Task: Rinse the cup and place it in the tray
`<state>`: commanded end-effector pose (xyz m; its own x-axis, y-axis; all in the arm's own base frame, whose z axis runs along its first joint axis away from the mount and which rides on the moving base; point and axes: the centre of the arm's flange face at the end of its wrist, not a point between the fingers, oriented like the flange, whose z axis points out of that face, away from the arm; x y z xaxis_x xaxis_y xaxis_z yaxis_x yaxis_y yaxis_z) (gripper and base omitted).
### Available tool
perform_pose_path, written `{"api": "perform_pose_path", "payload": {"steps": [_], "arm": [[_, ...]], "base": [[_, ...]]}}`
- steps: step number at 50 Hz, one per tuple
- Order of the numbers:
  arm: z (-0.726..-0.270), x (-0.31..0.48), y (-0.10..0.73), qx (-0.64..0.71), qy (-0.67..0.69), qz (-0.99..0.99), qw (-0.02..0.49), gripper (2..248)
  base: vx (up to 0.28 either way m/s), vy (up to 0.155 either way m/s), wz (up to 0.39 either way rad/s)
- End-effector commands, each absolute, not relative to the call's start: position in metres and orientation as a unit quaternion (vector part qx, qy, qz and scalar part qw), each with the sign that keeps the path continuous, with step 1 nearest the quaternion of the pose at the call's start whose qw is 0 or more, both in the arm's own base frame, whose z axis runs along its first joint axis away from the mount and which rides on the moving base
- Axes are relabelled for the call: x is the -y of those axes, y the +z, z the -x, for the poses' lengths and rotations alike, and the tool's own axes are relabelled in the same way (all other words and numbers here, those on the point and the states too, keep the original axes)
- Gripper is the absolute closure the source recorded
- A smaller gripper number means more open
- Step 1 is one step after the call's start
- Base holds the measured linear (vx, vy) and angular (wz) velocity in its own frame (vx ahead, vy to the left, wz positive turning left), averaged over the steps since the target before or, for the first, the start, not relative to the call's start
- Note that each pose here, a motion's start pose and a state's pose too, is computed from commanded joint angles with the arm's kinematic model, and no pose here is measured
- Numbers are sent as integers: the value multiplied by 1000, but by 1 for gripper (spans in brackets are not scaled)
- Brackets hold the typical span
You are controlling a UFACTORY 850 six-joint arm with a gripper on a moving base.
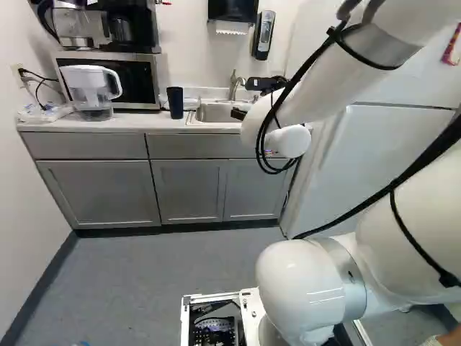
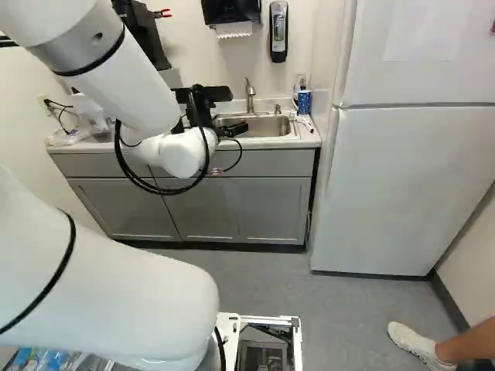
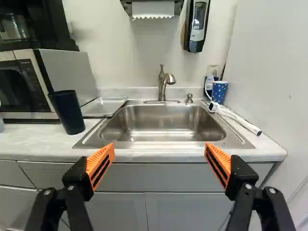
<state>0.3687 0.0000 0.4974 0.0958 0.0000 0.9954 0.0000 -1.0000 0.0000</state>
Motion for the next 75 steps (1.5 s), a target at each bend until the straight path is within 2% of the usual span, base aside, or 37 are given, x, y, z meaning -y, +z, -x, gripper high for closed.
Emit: {"api": "perform_pose_path", "payload": {"steps": [75], "arm": [[-403,0,567,0,687,-726,0,3]], "base": [[0,0,0]]}}
